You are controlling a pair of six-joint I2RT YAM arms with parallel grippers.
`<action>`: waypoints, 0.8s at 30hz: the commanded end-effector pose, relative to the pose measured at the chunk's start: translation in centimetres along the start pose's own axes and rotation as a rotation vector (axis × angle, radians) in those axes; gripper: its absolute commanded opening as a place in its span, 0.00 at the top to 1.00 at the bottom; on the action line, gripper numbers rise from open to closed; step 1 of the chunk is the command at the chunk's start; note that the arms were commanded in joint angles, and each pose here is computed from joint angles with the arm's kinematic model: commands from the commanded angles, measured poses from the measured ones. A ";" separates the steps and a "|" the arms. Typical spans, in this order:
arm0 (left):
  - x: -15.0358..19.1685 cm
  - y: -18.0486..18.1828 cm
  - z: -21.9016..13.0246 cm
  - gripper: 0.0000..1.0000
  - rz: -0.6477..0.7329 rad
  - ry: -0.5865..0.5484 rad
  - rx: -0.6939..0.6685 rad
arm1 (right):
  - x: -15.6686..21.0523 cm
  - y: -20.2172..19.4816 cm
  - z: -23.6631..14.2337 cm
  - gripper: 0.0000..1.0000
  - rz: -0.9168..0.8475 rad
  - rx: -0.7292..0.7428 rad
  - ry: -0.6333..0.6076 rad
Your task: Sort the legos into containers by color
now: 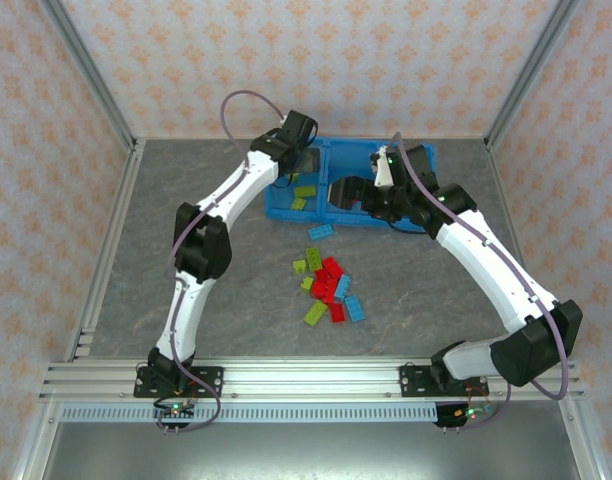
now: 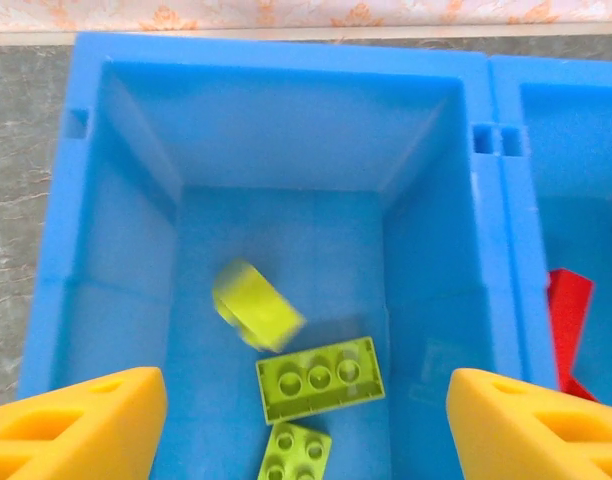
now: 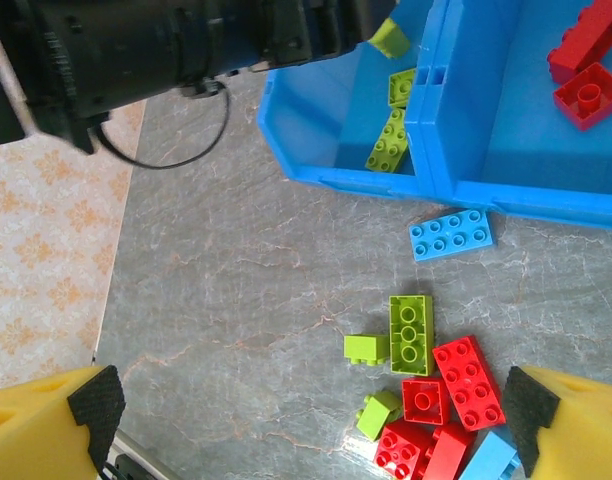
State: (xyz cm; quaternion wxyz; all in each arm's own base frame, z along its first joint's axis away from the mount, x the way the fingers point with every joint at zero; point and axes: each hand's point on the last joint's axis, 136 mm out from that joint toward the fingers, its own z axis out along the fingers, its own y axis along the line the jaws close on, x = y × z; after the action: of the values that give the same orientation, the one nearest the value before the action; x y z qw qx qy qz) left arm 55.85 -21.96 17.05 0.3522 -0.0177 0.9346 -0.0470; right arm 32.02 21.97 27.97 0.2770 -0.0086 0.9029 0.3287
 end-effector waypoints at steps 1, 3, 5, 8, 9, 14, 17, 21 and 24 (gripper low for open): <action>-2.7 -0.5 -6.7 0.29 -0.017 -0.076 0.072 | -0.5 -0.6 0.5 0.01 0.012 0.025 -0.023; -3.2 -0.5 -9.9 0.30 -0.030 -0.116 0.120 | -0.3 -1.4 0.6 0.02 0.015 0.062 -0.020; -3.6 -0.1 -14.6 0.30 -0.031 -0.184 0.177 | 0.1 -2.7 0.8 0.03 0.015 0.139 -0.015; -2.3 1.0 -20.5 0.30 0.032 -0.270 0.243 | 1.0 -4.2 1.7 0.04 -0.021 0.265 -0.013; -1.5 1.5 -21.9 0.30 0.063 -0.289 0.255 | 1.4 -4.0 2.3 0.04 -0.035 0.276 -0.006; 4.6 3.9 -29.0 0.29 0.363 -0.368 0.314 | 3.2 -3.4 7.3 0.04 -0.113 0.331 0.017; 9.5 5.0 -31.3 0.23 0.616 -0.368 0.349 | 4.0 -4.5 10.5 0.04 -0.144 0.396 0.022; 14.7 6.9 -31.2 0.09 0.856 -0.346 0.330 | 4.4 -6.2 14.2 0.03 -0.134 0.434 0.023; 17.1 7.6 -30.0 0.00 0.903 -0.336 0.322 | 4.8 -6.9 17.1 0.03 -0.137 0.437 0.048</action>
State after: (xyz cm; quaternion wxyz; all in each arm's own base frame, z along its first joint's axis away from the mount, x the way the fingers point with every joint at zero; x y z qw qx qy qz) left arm 24.43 -13.08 30.95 0.5172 0.3512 0.7784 -0.0577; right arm 35.66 27.15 10.97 0.2411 -0.0337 0.9635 0.1111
